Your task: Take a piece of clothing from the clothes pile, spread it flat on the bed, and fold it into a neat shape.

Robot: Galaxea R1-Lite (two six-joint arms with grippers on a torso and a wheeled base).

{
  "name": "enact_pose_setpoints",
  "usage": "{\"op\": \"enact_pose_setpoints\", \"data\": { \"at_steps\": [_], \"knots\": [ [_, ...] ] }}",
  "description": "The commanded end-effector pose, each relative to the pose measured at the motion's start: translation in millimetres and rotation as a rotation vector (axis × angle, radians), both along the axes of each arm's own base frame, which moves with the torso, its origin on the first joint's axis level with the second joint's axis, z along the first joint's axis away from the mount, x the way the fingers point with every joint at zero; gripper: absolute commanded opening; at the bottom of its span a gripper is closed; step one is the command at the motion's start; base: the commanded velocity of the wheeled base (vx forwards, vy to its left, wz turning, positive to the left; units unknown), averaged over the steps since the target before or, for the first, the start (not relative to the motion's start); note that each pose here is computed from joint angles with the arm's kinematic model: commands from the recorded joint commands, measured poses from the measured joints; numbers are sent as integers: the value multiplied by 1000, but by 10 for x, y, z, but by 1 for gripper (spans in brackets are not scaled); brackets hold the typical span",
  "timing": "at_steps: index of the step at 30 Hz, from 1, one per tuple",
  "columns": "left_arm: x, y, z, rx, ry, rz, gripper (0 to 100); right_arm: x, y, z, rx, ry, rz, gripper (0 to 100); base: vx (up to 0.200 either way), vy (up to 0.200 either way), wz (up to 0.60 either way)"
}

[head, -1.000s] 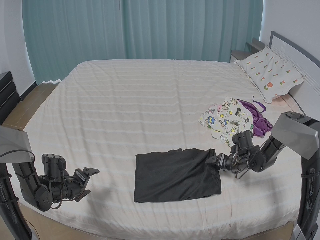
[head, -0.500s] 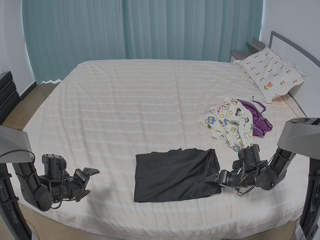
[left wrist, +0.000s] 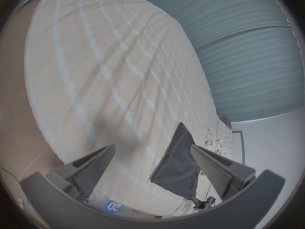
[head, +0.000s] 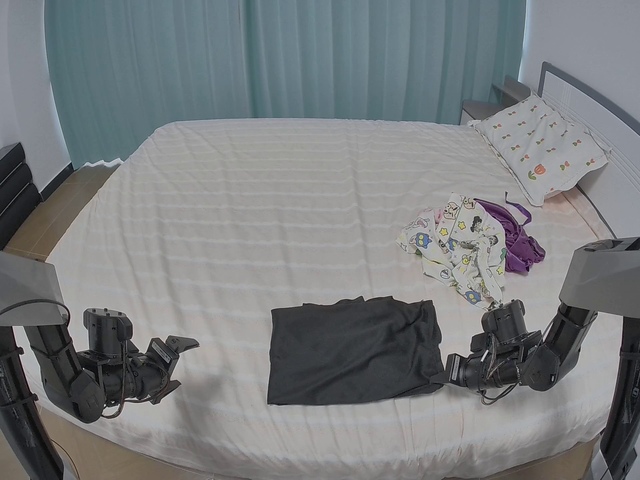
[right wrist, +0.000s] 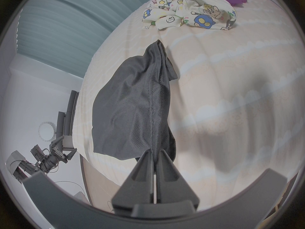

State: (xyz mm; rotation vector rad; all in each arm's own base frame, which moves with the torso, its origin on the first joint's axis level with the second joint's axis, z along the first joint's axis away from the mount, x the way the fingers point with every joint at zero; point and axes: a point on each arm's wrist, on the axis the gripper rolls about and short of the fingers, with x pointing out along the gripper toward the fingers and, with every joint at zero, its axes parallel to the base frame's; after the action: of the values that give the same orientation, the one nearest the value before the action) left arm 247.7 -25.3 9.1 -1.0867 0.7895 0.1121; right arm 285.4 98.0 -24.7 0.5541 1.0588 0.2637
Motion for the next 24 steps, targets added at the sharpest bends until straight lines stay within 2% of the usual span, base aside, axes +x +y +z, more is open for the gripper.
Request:
{"op": "enact_pose_setpoints", "data": {
  "at_steps": [1, 5, 12, 19, 20, 24],
  "knots": [
    [-5, 0, -2, 0, 2, 0, 100, -62, -17, -19, -5, -2, 1, 0, 0, 0, 0],
    [-5, 0, -2, 0, 2, 0, 100, -118, -39, -20, -14, -22, -7, 0, 0, 0, 0],
    [-12, 1, -4, 0, 3, 0, 100, -191, -69, -71, -76, -17, -16, 0, 0, 0, 0],
    [-12, 1, -4, 2, 3, -2, 100, -217, -42, -93, -80, -9, -4, 0, 0, 0, 0],
    [-16, 1, -6, 4, 4, -2, 100, -214, -33, -90, -80, -12, -4, 100, 0, 0, 0],
    [-20, 1, -3, 3, 4, -4, 100, -208, -50, -28, -67, -25, -27, 100, 0, 0, 0]
  ]
}}
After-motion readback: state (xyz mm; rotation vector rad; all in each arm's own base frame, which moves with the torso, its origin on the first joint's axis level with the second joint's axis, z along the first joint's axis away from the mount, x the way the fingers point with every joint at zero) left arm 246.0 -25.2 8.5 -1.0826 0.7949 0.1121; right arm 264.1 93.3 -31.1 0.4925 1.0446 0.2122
